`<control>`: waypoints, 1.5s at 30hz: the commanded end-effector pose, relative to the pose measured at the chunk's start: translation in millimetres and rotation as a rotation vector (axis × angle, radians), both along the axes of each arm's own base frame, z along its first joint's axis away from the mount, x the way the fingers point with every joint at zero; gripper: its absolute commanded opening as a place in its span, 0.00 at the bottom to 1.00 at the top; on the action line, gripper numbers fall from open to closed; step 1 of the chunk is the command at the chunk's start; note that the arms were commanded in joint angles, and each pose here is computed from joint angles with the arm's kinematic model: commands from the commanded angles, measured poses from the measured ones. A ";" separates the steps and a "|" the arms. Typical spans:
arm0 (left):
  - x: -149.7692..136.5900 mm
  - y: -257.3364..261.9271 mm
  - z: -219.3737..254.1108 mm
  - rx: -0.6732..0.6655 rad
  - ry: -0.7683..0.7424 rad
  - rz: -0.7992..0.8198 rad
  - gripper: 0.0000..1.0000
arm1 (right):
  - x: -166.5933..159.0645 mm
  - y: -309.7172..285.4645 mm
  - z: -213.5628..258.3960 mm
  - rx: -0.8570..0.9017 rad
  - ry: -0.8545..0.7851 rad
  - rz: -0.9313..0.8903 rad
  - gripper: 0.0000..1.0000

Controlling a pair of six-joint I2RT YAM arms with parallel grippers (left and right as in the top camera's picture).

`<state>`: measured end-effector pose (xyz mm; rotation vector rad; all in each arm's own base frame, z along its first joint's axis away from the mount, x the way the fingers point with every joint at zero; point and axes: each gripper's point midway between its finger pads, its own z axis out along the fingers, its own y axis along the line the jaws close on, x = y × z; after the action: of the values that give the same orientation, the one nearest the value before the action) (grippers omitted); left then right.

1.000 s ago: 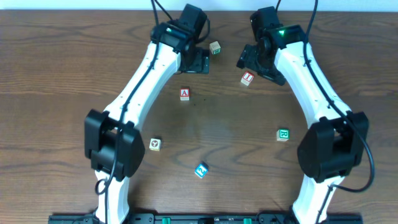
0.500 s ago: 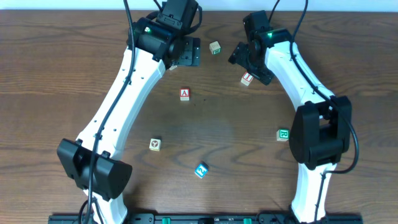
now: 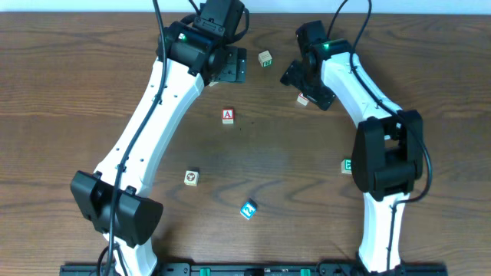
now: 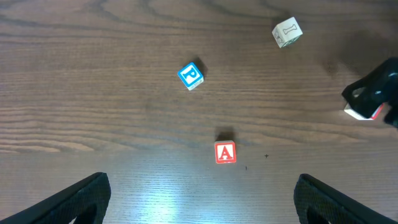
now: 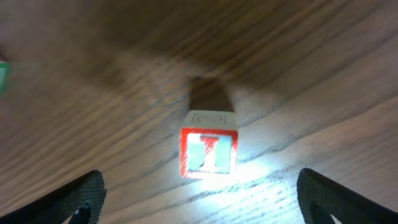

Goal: Spell out Ai2
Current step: 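Lower right gripper onto red I block and grasp it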

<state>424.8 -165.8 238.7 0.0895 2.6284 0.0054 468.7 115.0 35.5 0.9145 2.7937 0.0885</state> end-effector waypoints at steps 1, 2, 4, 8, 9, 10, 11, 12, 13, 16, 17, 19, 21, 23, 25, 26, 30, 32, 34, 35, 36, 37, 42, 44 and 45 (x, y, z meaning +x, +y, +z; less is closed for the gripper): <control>2.2 4.8 4.1 0.019 -0.014 0.005 0.95 | -1.7 5.3 -10.9 0.008 0.025 -0.003 0.98; 2.2 4.8 4.1 0.019 -0.014 0.005 0.95 | -2.4 5.6 -14.4 0.009 0.033 -0.002 0.95; 2.1 4.9 4.1 0.019 -0.014 0.005 0.95 | -2.9 5.5 -19.3 0.006 0.041 -0.001 0.88; 2.2 4.9 4.1 0.020 -0.014 0.005 0.95 | 1.0 4.1 -23.2 -0.009 0.030 0.024 0.81; 2.2 4.9 4.1 0.020 -0.014 0.005 0.95 | 2.1 2.3 -23.0 -0.019 0.026 0.027 0.81; 2.2 4.9 4.1 0.020 -0.014 0.005 0.95 | 2.3 1.4 -22.9 -0.026 0.024 0.030 0.81; 2.2 4.9 4.1 0.020 -0.014 0.005 0.96 | 2.5 0.8 -22.9 -0.029 0.024 0.033 0.81; 2.2 4.9 4.1 0.020 -0.015 0.005 0.96 | 2.6 0.4 -22.8 -0.032 0.023 0.036 0.79; 2.2 4.9 4.1 0.020 -0.015 0.005 0.96 | 2.8 0.2 -23.0 -0.034 0.022 0.039 0.75; 2.2 4.9 4.1 0.020 -0.014 0.005 0.95 | 3.9 -0.2 -22.7 -0.039 0.018 0.052 0.60; 2.2 4.9 4.1 0.020 -0.014 0.005 0.95 | 3.9 -0.2 -22.8 -0.039 0.018 0.052 0.56; 2.1 4.9 4.1 0.019 -0.014 0.005 0.95 | 3.8 -0.5 -22.8 -0.039 0.019 0.052 0.48; 2.1 4.9 4.1 0.019 -0.014 0.005 0.96 | 3.8 -0.3 -22.8 -0.039 0.019 0.052 0.43; 2.0 4.9 4.0 0.020 -0.013 0.005 0.96 | 4.5 -1.1 -22.6 -0.046 0.016 0.060 0.42; 1.7 5.1 3.8 0.020 -0.012 0.005 0.95 | 5.4 -3.5 -22.3 -0.064 0.012 0.077 0.41; 1.6 5.1 3.8 0.021 -0.012 0.005 0.95 | 5.6 -4.5 -22.2 -0.072 0.011 0.090 0.40; 1.7 5.1 3.8 0.020 -0.012 0.005 0.95 | 6.4 -7.6 -21.8 -0.104 0.009 0.148 0.33; 1.6 5.1 3.8 0.020 -0.012 0.005 0.95 | 5.4 -7.8 -22.0 -0.104 0.014 0.152 0.30; 1.6 5.1 3.8 0.020 -0.012 0.005 0.95 | 5.0 -7.5 -22.1 -0.105 0.015 0.155 0.26; 1.6 5.1 3.8 0.021 -0.012 0.005 0.95 | 4.4 -7.0 -22.2 -0.105 0.017 0.156 0.23; 1.6 5.2 3.8 0.021 -0.012 0.005 0.96 | 3.4 -5.8 -22.4 -0.102 0.021 0.159 0.21; 1.5 5.2 3.7 0.021 -0.011 0.005 0.95 | 1.5 -4.0 -22.7 -0.099 0.027 0.164 0.18; 1.6 5.2 3.8 0.021 -0.012 0.005 0.95 | -10.3 13.5 -24.3 -0.090 0.061 0.272 0.14; 1.6 5.1 3.8 0.020 -0.012 0.005 0.96 | -15.9 24.1 -24.6 -0.099 0.070 0.334 0.16; 1.6 5.1 3.8 0.020 -0.012 0.005 0.95 | -19.3 30.6 -24.7 -0.105 0.075 0.367 0.17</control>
<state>424.7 -165.0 238.6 0.0885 2.6284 0.0109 459.0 121.0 13.2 0.5641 2.9191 -0.0470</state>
